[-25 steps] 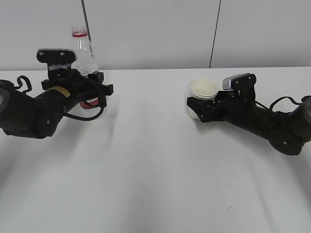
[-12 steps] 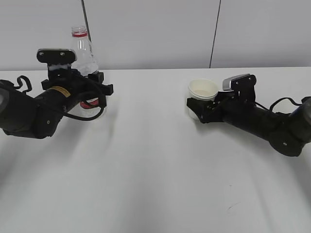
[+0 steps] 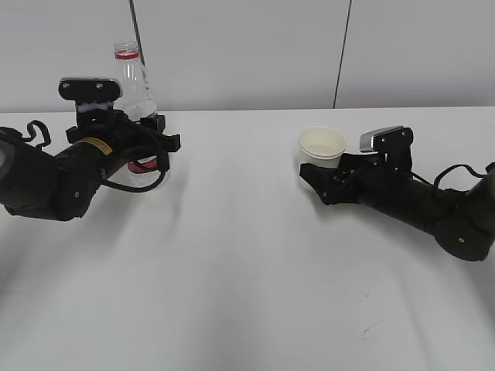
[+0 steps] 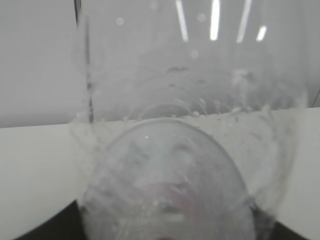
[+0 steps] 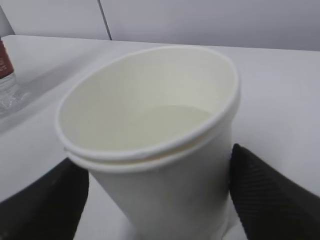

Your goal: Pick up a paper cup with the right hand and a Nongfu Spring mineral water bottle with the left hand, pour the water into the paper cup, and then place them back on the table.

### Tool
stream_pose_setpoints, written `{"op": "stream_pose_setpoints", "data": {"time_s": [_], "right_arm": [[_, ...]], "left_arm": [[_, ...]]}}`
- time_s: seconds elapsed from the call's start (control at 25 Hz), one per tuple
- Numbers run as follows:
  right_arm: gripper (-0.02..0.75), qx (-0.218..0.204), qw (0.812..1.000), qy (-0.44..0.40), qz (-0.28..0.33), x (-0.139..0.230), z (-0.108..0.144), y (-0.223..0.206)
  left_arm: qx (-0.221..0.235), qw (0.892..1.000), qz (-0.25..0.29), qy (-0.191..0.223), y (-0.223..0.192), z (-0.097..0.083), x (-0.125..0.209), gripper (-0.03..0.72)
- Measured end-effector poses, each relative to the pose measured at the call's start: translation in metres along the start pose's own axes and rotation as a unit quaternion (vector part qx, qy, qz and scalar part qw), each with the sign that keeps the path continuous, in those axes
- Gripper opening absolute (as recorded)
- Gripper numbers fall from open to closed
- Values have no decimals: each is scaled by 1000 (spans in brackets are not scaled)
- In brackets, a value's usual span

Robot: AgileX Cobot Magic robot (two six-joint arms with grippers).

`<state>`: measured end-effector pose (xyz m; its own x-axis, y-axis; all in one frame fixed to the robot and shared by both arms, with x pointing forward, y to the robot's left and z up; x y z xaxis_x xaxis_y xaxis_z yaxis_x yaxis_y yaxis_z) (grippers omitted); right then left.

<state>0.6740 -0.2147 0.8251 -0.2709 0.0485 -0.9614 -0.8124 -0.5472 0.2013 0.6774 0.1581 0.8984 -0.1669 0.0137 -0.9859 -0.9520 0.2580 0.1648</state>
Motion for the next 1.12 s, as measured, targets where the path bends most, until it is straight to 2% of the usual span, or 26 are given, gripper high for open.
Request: {"op": "stream_pose_setpoints", "data": {"time_s": [0.84, 1.12], "right_arm": [[641, 2, 1000, 4, 14, -2, 14, 24], [630, 26, 999, 13, 15, -5, 17, 39]], "left_arm": [[0, 1000, 0, 0, 0, 0, 0, 313], [0, 1000, 0, 0, 0, 0, 0, 313]]}}
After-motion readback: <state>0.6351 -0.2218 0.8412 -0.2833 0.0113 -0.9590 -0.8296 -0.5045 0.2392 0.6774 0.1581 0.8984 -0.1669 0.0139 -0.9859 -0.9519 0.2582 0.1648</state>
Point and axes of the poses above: a point on each arm's last joint axis where the gripper is mounted, y pointing back along that axis away from the gripper, z along the wrist's bending axis when the last joint is at zero, x = y × z, the point moved 4 cm from there along -y, pointing out along that axis toward the gripper, and after that the axes turned 2 degrees about -y, right-handed, at the moved point
